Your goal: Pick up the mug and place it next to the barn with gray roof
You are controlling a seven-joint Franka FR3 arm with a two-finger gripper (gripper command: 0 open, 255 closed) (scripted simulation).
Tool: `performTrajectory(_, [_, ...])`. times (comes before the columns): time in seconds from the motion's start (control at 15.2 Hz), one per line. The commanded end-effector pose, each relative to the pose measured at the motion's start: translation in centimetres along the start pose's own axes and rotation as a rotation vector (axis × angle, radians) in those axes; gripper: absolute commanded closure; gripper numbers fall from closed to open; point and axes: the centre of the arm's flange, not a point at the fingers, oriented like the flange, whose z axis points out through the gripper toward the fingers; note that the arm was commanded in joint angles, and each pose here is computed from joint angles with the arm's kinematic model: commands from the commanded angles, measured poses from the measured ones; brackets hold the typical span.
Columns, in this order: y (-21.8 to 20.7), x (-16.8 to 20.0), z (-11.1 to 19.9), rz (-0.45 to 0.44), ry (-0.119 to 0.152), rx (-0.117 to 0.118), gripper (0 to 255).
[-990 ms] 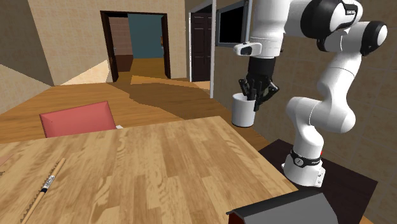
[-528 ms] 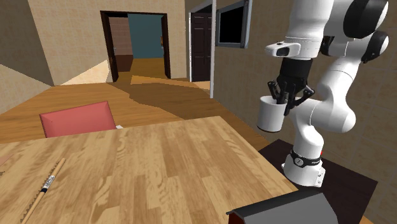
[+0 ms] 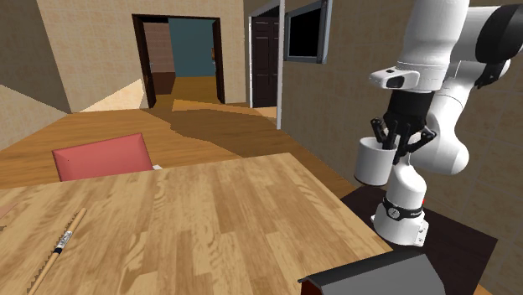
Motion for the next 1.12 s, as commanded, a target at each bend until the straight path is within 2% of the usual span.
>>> performTrajectory(0.0, [-0.1,0.0,1.1,0.000,0.001,0.000,255])
performTrajectory(1.06, [-0.7,0.4,9.5,0.000,0.001,0.000,255])
